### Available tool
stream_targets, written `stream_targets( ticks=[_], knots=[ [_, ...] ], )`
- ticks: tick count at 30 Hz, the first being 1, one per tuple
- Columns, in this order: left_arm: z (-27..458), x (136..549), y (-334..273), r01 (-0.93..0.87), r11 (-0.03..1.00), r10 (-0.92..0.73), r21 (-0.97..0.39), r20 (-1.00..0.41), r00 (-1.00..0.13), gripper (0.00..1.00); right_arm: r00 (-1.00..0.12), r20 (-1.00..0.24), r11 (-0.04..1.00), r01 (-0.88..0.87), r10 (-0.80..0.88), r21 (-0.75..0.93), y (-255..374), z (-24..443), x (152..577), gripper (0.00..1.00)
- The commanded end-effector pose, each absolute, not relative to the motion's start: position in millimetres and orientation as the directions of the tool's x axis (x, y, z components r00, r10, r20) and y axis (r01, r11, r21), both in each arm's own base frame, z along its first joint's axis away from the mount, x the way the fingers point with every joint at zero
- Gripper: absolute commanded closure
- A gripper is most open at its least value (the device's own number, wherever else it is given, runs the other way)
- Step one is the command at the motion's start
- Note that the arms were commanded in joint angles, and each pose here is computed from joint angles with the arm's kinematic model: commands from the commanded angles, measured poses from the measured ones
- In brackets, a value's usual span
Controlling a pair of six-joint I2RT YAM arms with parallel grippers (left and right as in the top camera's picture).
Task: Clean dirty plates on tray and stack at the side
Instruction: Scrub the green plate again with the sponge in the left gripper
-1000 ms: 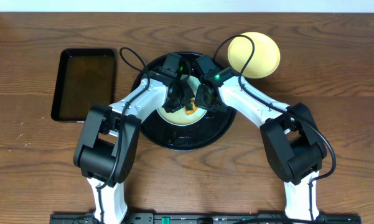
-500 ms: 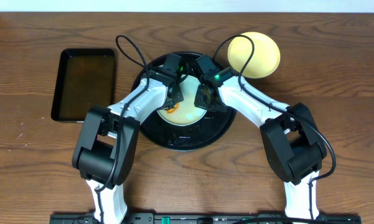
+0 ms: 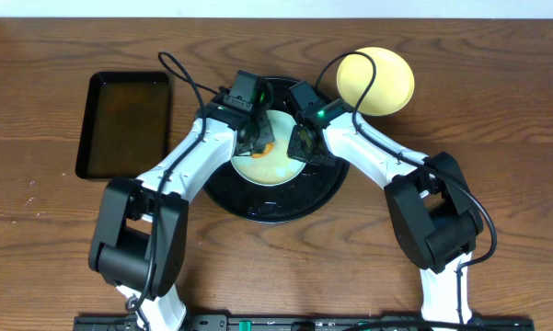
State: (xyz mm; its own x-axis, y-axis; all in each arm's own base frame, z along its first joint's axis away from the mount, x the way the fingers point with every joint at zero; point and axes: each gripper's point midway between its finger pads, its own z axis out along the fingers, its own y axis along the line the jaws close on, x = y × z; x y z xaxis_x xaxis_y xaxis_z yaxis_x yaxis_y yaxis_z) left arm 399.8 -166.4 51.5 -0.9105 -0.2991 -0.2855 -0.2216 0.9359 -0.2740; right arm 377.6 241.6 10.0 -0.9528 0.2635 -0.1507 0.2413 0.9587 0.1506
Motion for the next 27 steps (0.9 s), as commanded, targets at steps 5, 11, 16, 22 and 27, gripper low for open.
stream_targets(
  ticks=[5, 11, 16, 22, 27],
  knots=[
    [7, 368, -207, -0.238, 0.911, -0.280, -0.338, -0.082, -0.956, 0.92, -0.948, -0.163, 0.961, 0.259, 0.272, 0.102, 234, 3, 378, 0.99],
    [-17, 355, -208, -0.274, 0.917, -0.291, -0.291, -0.016, -0.957, 0.92, -0.949, -0.158, 0.961, 0.259, 0.271, 0.096, 232, 3, 376, 0.99],
    [-20, 351, -197, -0.184, 0.952, -0.198, -0.246, -0.035, -0.980, 0.93, -0.949, -0.158, 0.961, 0.259, 0.271, 0.095, 232, 3, 376, 0.99],
    [-14, 353, -139, -0.184, 0.983, -0.181, 0.008, -0.124, -0.976, 0.93, -0.949, -0.158, 0.961, 0.259, 0.271, 0.095, 232, 3, 376, 0.99],
    [11, 368, -98, -0.197, 0.957, -0.137, 0.212, -0.269, -0.953, 0.93, -0.949, -0.159, 0.961, 0.259, 0.272, 0.097, 233, 3, 377, 0.99]
  ],
)
